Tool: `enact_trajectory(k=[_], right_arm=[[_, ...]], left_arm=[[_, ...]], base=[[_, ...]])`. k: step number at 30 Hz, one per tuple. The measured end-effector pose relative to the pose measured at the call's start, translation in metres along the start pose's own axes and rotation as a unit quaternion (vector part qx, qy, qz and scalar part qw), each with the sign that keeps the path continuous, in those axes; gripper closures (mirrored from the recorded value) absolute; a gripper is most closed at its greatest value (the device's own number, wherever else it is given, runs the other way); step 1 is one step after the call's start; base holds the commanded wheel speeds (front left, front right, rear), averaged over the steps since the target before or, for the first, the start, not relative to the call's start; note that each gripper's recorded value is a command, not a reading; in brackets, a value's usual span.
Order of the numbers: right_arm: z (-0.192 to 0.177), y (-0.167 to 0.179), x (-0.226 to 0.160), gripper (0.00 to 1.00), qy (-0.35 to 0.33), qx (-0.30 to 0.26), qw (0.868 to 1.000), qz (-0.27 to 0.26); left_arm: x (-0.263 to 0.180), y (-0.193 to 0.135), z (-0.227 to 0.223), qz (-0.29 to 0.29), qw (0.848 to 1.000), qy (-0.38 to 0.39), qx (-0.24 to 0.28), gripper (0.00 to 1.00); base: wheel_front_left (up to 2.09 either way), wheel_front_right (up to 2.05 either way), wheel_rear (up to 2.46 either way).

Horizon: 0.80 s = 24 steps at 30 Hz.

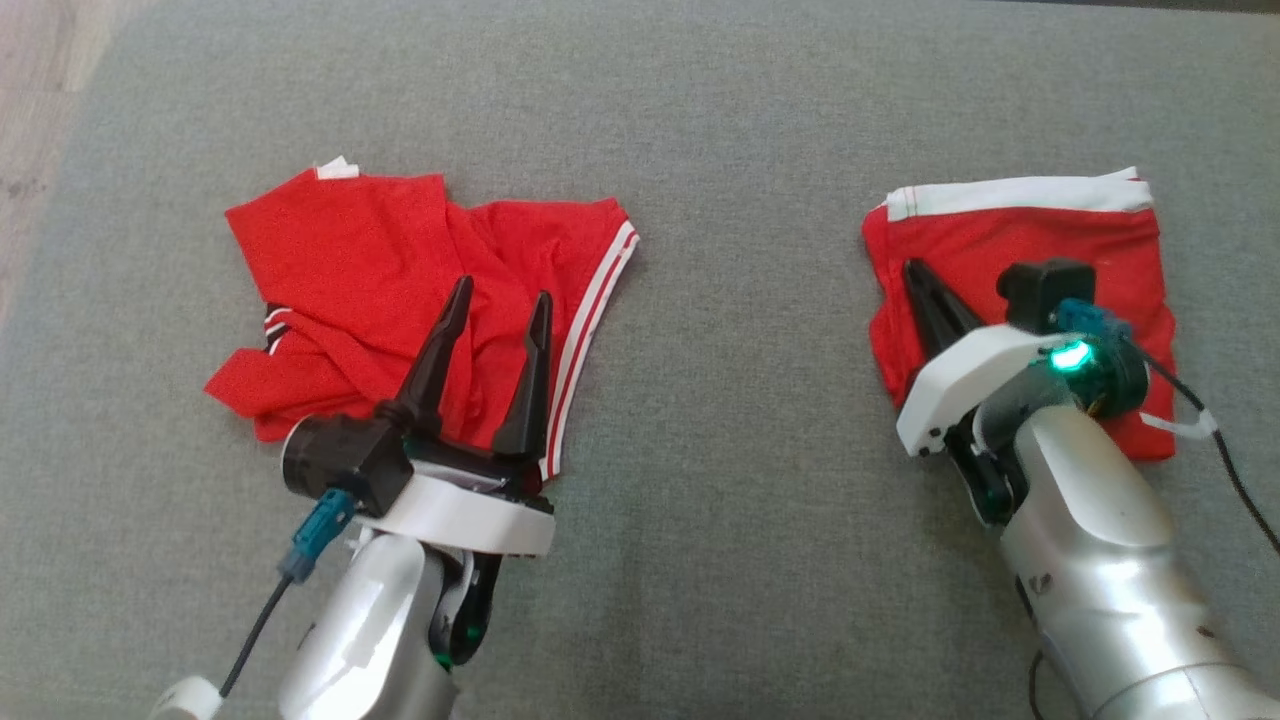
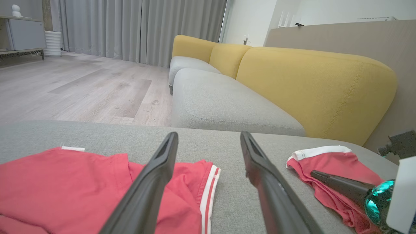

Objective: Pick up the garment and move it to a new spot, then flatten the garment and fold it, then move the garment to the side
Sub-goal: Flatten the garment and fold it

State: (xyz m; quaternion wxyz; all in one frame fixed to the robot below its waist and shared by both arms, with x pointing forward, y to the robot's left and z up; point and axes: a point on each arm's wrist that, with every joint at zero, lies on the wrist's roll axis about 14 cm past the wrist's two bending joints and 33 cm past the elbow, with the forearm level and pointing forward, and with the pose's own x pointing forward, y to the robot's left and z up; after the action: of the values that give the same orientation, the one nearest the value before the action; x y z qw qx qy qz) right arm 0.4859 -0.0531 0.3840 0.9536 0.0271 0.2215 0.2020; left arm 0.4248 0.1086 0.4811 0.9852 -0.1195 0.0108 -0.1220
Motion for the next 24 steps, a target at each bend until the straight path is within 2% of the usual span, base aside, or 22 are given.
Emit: enact_trajectory(k=[3,8,14,16,17,18,24], right_arm=[[-0.002,0.001,-0.004,1.0,-0.002,0.007,1.0,0.0],[0.028,-0.015,-0.015,1.0,-0.066,0.014,0.998,-0.017],[0.076,-0.049,-0.047,1.0,-0.165,0.015,0.984,-0.061],[0.081,-0.062,-0.062,1.0,-0.184,0.024,0.979,-0.082],[0.081,-0.065,-0.07,0.66,-0.192,0.028,0.977,-0.09],[0.079,-0.067,-0.077,0.0,-0.196,0.03,0.975,-0.096],[0.058,-0.064,-0.118,0.0,-0.21,0.04,0.97,-0.114]], left_arm=[[-0.001,-0.002,0.003,-0.001,1.0,-0.003,-0.001,0.0],[-0.003,-0.009,0.006,-0.008,1.0,-0.008,-0.001,0.0],[-0.006,-0.019,0.009,-0.018,1.0,-0.013,-0.002,0.0],[-0.008,-0.021,0.011,-0.019,1.0,-0.015,0.0,0.0],[-0.009,-0.021,0.012,-0.019,1.0,-0.016,0.002,0.0],[-0.011,-0.02,0.013,-0.017,1.0,-0.017,0.001,0.0],[-0.021,-0.021,0.014,-0.013,1.0,-0.018,0.002,0.0]], base=[[0.0,0.0,0.0],[0.0,0.0,0.0],[0.0,0.0,0.0],[0.0,0.0,0.0],[0.0,0.0,0.0],[0.0,0.0,0.0],[0.0,0.0,0.0]])
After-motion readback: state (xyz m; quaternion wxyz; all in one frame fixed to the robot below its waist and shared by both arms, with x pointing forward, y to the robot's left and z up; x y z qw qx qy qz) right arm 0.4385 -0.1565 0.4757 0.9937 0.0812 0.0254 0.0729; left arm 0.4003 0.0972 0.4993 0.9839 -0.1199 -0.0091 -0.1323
